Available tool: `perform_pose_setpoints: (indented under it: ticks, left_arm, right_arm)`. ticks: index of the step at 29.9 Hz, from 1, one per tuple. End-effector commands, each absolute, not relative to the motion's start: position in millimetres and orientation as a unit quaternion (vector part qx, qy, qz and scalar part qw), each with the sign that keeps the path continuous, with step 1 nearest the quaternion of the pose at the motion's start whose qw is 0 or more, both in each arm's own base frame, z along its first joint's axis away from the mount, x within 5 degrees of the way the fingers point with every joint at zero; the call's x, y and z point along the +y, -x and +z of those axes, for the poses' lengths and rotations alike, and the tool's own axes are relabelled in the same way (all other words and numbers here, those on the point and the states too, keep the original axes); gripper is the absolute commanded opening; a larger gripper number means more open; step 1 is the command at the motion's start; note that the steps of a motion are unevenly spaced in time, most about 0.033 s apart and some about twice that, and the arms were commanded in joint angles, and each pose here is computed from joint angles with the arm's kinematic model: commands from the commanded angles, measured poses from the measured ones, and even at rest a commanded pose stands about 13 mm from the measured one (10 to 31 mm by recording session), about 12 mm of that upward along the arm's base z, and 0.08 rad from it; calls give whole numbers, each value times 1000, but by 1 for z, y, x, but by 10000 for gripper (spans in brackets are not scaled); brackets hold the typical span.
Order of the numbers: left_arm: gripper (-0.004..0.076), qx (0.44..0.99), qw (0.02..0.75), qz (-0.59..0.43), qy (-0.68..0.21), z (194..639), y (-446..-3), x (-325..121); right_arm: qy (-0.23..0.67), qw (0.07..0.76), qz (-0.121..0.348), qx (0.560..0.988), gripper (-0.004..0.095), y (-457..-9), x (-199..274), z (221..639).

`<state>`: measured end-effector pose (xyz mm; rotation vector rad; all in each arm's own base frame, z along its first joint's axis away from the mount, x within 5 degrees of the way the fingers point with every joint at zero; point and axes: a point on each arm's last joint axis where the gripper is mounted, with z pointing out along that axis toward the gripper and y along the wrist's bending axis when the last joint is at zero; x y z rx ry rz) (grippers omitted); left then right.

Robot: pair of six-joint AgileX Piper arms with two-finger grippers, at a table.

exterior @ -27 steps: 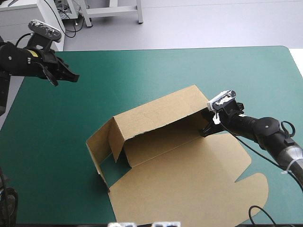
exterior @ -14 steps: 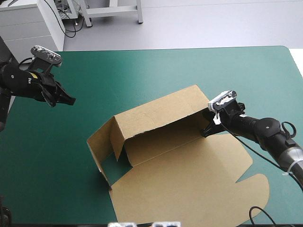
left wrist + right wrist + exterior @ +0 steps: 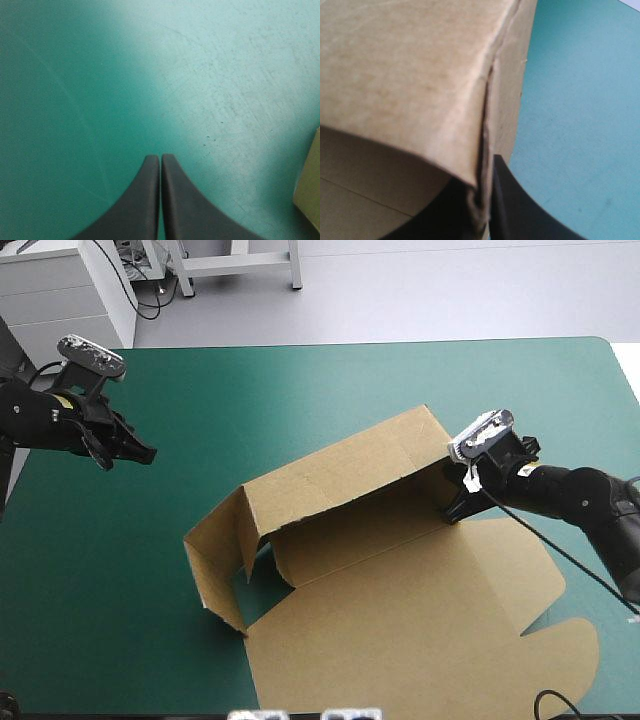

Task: Fold the box

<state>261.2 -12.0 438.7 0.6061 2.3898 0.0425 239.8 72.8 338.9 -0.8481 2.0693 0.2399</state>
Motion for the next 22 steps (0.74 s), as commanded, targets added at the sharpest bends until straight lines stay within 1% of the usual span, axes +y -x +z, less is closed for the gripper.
perform_pose_setpoints:
  ticks: [1, 4, 5, 9, 18, 22]
  left_arm:
    - [-8, 896, 380, 17, -227, 456, -254, -13]
    - [-8, 896, 381, 17, -227, 456, -254, -13]
    - [-8, 896, 381, 17, -227, 456, -254, -13]
    - [-8, 896, 382, 14, -226, 457, -254, -14]
    - [-8, 896, 383, 13, -226, 457, -254, -14]
    - [-8, 896, 383, 12, -226, 457, -254, -14]
  right_arm:
    - [309, 397, 99, 859, -18, -230, 68, 372]
    - [295, 354, 88, 883, -18, -233, 65, 384]
    - [287, 326, 86, 897, -18, -237, 64, 383]
    - [255, 262, 83, 927, -19, -260, 64, 376]
    - [212, 169, 97, 958, -19, -342, 79, 337]
    - [195, 155, 101, 963, -19, -374, 84, 320]
